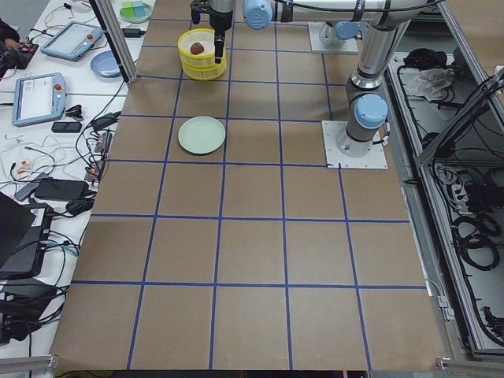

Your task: Stack buns with steamer

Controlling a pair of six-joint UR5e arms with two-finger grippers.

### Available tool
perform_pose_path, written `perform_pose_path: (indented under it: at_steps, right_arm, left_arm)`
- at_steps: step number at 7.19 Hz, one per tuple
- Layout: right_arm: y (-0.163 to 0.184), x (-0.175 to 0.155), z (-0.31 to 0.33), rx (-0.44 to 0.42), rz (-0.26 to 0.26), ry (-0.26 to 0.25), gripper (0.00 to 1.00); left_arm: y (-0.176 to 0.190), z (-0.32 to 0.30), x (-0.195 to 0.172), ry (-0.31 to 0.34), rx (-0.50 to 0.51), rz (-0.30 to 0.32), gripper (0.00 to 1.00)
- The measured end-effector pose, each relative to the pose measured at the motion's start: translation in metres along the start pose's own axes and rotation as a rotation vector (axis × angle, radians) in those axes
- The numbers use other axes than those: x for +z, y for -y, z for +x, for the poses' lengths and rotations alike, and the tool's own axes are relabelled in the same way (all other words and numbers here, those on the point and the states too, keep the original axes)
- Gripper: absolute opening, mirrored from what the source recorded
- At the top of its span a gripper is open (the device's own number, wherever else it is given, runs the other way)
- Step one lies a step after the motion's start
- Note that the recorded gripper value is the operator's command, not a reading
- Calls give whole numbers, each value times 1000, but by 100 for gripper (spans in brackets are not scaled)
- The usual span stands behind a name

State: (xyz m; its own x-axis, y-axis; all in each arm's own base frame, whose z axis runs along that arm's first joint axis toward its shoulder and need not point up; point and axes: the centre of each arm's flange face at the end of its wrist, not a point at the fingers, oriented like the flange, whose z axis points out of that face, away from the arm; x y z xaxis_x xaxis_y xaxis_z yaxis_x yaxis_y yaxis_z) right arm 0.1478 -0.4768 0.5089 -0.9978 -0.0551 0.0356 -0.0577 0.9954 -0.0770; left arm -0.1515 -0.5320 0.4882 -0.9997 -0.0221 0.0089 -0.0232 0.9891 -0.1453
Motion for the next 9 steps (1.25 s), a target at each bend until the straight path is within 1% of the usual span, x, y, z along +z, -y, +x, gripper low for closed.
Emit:
perform_pose_path:
  at_steps: [2, 4, 6, 9]
  right_arm:
    - [0, -1, 0, 1, 1, 0, 100]
    - [-1, -1, 0, 2, 1, 0, 100]
    - [-1, -1, 0, 3, 1, 0, 100]
    - [0, -1, 0, 2, 1, 0, 100]
  left_arm:
    - [-13, -2, -4, -3, 29, -8, 100]
    - [-18, -4, 5, -1, 33, -22, 100]
    - [-16, -12, 9, -3, 16, -29, 100]
    - [-25, -20, 1, 2, 1, -49, 100]
